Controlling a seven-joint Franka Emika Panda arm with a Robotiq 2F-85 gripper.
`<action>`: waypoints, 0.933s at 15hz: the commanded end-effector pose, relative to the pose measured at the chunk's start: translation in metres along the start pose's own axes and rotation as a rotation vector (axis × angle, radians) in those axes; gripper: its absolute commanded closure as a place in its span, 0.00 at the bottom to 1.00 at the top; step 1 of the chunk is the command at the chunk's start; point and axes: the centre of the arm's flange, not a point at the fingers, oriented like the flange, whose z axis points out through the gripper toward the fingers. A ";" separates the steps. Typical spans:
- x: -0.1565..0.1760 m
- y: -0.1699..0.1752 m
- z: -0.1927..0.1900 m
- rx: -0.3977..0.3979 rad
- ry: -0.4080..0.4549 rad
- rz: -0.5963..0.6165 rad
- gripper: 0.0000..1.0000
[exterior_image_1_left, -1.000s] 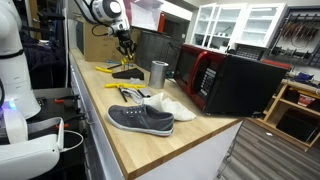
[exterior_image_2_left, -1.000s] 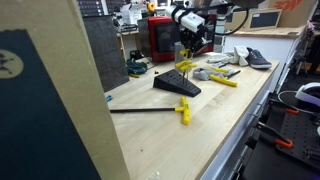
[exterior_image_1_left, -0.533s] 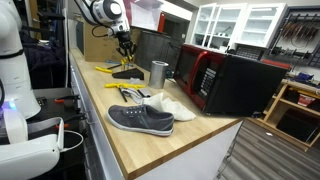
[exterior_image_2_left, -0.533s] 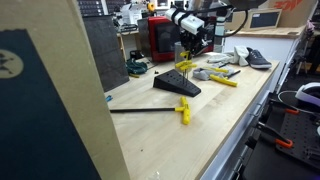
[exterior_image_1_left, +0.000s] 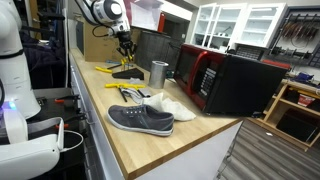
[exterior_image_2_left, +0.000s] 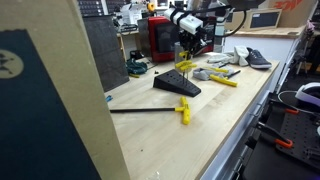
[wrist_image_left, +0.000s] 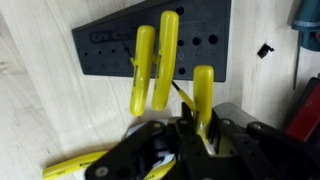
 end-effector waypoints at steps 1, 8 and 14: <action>-0.016 -0.001 0.005 0.043 -0.030 0.087 0.96; -0.023 0.000 0.008 0.042 -0.037 0.101 0.96; -0.029 -0.001 0.011 0.040 -0.045 0.109 0.96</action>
